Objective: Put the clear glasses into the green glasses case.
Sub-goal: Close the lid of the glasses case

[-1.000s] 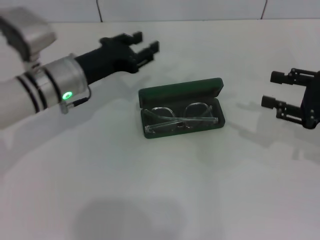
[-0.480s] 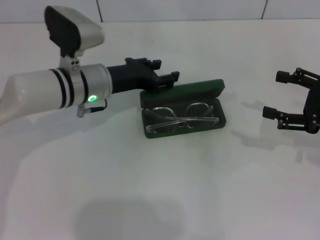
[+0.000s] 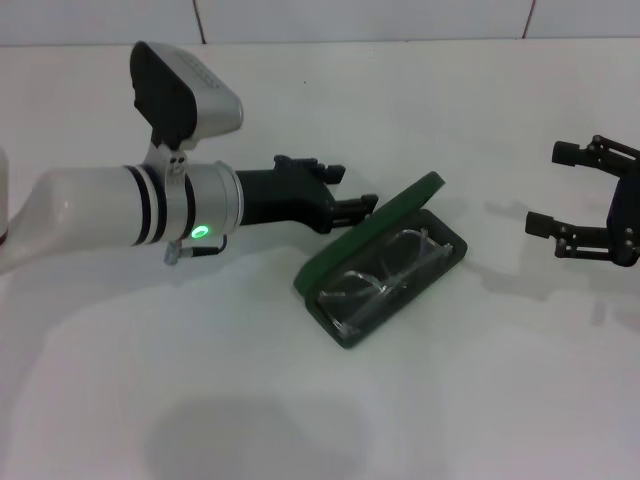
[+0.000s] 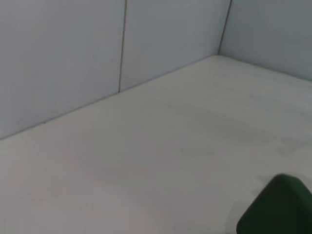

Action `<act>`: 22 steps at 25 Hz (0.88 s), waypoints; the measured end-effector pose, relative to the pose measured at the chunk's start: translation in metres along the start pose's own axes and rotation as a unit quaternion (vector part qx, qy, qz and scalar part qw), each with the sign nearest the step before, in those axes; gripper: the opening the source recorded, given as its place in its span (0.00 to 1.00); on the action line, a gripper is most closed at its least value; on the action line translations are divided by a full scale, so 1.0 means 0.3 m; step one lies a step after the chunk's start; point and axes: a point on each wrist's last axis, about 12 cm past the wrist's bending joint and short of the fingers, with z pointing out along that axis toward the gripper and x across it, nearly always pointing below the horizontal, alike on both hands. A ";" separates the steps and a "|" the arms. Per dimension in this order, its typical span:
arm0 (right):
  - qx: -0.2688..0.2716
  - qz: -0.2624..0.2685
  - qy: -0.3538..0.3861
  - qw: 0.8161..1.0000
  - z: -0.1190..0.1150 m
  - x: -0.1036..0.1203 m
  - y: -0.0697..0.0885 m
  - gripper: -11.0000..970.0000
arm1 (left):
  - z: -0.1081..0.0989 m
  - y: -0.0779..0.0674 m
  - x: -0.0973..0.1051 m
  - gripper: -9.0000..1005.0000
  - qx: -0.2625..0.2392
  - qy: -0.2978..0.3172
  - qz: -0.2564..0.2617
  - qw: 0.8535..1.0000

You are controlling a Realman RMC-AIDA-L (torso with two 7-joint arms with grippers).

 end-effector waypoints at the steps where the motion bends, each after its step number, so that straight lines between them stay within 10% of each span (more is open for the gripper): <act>1: 0.000 0.000 0.000 1.000 0.001 -0.001 0.000 0.92 | -0.001 -0.001 0.006 0.64 -0.001 0.002 0.001 1.000; 22: 0.012 -0.011 0.010 1.000 0.019 -0.008 -0.026 0.92 | -0.064 -0.039 -0.014 0.64 0.021 -0.051 0.000 0.998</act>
